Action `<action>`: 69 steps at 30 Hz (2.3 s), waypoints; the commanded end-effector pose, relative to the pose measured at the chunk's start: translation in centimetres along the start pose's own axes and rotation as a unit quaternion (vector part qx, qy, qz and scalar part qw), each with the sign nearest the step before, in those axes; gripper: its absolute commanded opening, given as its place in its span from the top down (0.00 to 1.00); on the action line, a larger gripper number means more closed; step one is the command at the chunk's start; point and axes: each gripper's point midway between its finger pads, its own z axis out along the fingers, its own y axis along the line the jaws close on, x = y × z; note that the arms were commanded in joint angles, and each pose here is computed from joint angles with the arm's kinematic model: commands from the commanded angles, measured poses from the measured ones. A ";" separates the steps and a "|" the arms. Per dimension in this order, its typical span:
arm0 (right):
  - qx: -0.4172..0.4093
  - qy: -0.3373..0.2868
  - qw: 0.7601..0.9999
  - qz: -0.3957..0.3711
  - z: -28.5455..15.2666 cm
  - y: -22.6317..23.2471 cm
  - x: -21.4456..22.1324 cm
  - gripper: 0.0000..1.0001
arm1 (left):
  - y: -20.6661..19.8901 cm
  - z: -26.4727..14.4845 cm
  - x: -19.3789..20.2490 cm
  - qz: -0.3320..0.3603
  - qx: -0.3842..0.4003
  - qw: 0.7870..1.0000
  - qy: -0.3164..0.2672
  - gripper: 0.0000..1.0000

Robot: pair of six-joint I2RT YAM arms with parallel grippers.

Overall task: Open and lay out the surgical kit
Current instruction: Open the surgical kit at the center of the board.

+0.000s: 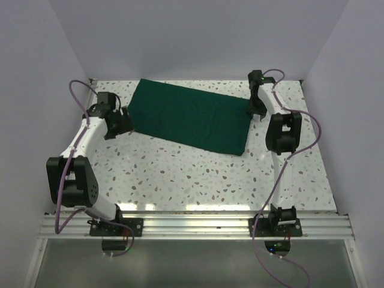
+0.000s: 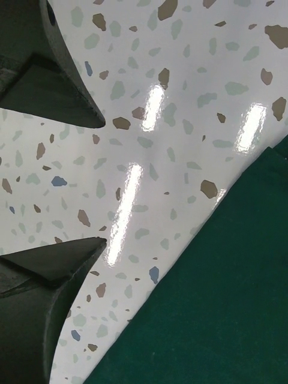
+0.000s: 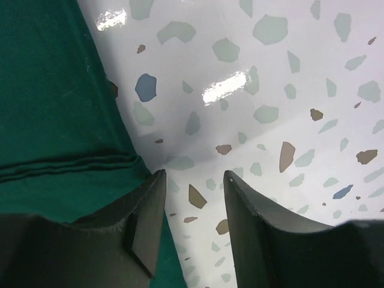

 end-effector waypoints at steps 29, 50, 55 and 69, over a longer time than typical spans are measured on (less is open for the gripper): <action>-0.126 -0.063 0.989 0.043 -4.4 3.7 -3.0 0.49 | -0.6 0.3 -2.3 0.012 -0.009 1.000 -0.009 0.23; -0.063 -0.032 0.997 0.028 -0.3 2.6 -1.0 0.77 | 0.0 0.7 -1.7 0.011 -0.025 1.000 0.001 0.23; -0.063 -0.025 0.997 0.027 0.3 2.9 -0.5 0.92 | 0.1 0.7 -1.9 0.016 -0.028 0.999 0.000 0.23; -0.113 -0.058 0.991 0.038 -5.6 3.3 -2.1 1.00 | -0.8 -2.3 -4.8 0.005 -0.015 0.999 -0.043 0.22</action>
